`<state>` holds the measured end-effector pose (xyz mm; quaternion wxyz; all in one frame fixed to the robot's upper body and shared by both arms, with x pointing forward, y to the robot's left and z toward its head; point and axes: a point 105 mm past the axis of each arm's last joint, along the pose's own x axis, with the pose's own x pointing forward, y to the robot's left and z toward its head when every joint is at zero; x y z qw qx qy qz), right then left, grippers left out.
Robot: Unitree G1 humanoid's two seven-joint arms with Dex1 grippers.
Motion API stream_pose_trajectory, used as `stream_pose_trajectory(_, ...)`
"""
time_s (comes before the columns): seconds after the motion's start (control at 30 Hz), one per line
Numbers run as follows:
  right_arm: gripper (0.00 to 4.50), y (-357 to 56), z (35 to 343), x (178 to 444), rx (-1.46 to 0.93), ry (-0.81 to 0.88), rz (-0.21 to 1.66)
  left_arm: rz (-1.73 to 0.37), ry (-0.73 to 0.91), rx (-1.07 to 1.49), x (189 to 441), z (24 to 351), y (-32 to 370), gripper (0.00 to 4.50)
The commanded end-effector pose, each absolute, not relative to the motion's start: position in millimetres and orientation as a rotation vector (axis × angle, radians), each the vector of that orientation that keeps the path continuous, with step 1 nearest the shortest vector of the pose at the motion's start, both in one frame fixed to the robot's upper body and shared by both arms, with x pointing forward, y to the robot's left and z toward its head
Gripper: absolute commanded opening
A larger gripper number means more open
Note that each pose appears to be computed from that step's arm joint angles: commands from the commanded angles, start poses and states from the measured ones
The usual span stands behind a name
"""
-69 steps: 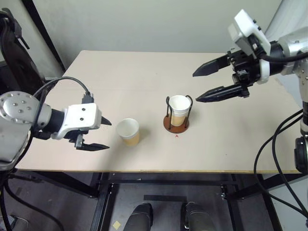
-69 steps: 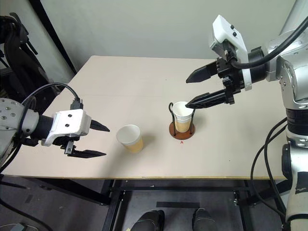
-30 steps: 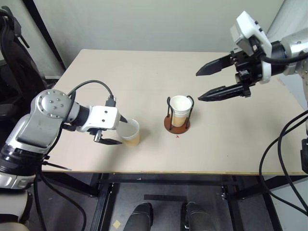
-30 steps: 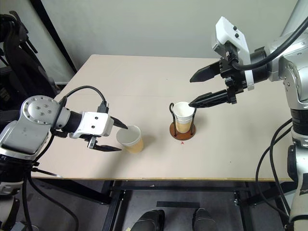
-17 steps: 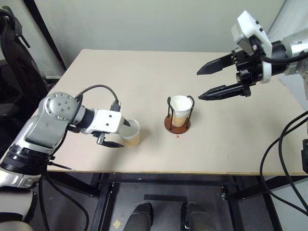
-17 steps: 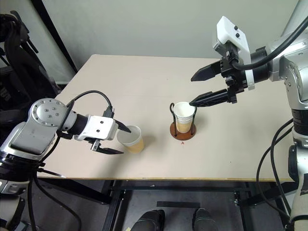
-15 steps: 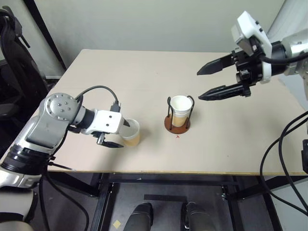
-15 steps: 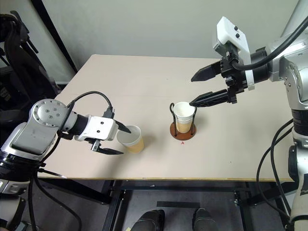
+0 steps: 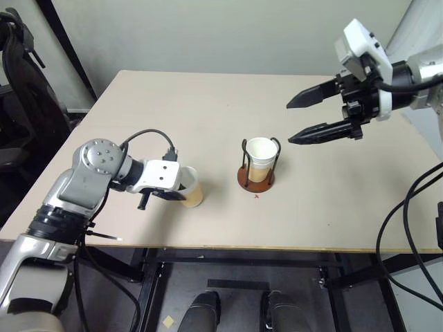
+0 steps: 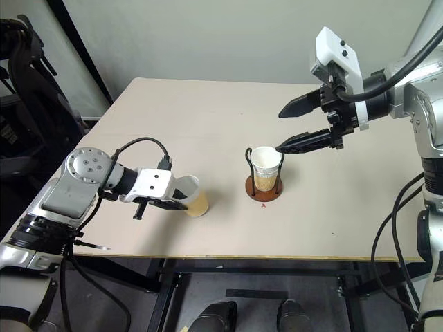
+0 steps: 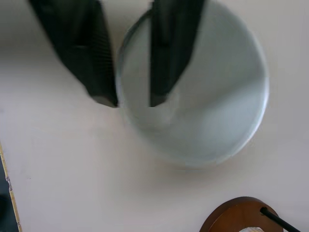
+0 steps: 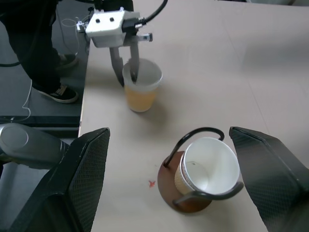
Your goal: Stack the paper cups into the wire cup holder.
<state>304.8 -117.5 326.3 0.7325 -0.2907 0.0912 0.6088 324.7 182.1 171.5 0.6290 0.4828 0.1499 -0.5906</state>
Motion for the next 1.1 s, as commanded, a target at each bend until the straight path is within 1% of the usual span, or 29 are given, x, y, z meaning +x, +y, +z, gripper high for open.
stream_pose_trajectory(0.03, 4.12, -128.5, 331.9, 312.5, -0.626, 0.192, 1.316, -1.415, 0.307, 1.029, 318.4, 197.6, 174.5, 0.05)
stream_pose_trajectory(0.13, 4.12, -136.7, 329.3, 321.2, -0.618, 0.207, 1.306, -1.453, 0.291, 0.964, 311.5, 213.8, 169.7, 0.05)
stream_pose_trajectory(0.27, 4.12, -141.7, 326.5, 327.4, -0.666, 0.184, 1.316, -1.466, 0.263, 0.919, 306.7, 236.5, 165.1, 0.05)
stream_pose_trajectory(0.5, 4.12, -148.5, 320.3, 334.4, -0.747, 0.17, 1.326, -1.478, 0.182, 0.836, 305.1, 283.9, 154.4, 0.05)
stream_pose_trajectory(0.63, 4.12, -146.7, 316.6, 332.1, -0.747, 0.186, 1.342, -1.472, 0.123, 0.817, 312.4, 310.5, 147.6, 0.05)
stream_pose_trajectory(0.77, 4.12, -147.3, 316.5, 324.2, -0.735, 0.188, 1.349, -1.467, 0.065, 0.802, 326.6, 337.6, 133.2, 0.05)
stream_pose_trajectory(0.93, 4.12, -144.1, 319.0, 312.8, -0.731, 0.176, 1.349, -1.46, 0.038, 0.796, 340.0, 350.3, 123.4, 0.05)
stream_pose_trajectory(1.1, 4.12, -144.8, 329.1, 297.7, -0.719, 0.134, 1.297, -1.494, 0.019, 0.819, 353.2, 353.3, 97.2, 0.05)
